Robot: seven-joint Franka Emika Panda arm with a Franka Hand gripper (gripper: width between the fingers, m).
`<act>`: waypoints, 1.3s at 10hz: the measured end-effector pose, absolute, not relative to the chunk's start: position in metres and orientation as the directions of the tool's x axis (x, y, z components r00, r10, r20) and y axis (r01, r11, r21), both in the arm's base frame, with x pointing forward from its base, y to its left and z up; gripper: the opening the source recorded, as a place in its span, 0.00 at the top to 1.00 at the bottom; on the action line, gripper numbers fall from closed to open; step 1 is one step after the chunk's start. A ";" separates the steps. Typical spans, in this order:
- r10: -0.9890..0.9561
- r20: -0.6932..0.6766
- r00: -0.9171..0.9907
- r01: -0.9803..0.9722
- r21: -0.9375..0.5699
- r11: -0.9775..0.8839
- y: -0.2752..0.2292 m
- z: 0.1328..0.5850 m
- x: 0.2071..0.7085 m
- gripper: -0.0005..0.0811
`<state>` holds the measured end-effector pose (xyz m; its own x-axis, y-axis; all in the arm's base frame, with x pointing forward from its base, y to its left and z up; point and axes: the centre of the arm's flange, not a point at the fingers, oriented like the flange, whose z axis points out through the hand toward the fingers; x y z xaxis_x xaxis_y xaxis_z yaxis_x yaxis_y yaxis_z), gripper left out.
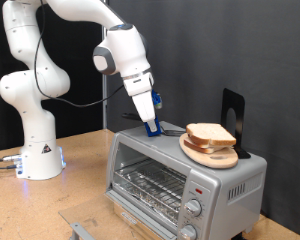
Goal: Make a piece of toast with the oven
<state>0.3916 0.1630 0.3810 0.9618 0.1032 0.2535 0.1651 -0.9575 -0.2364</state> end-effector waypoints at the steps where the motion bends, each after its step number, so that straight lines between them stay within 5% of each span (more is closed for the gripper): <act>1: 0.103 0.252 0.962 0.165 -0.236 -0.958 0.163 0.380 0.391 0.01; 13: 0.090 0.254 0.963 0.152 -0.238 -0.959 0.163 0.374 0.396 0.01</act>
<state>0.3957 0.1626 0.3735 0.9632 0.0898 0.2535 0.1522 -0.9592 -0.2383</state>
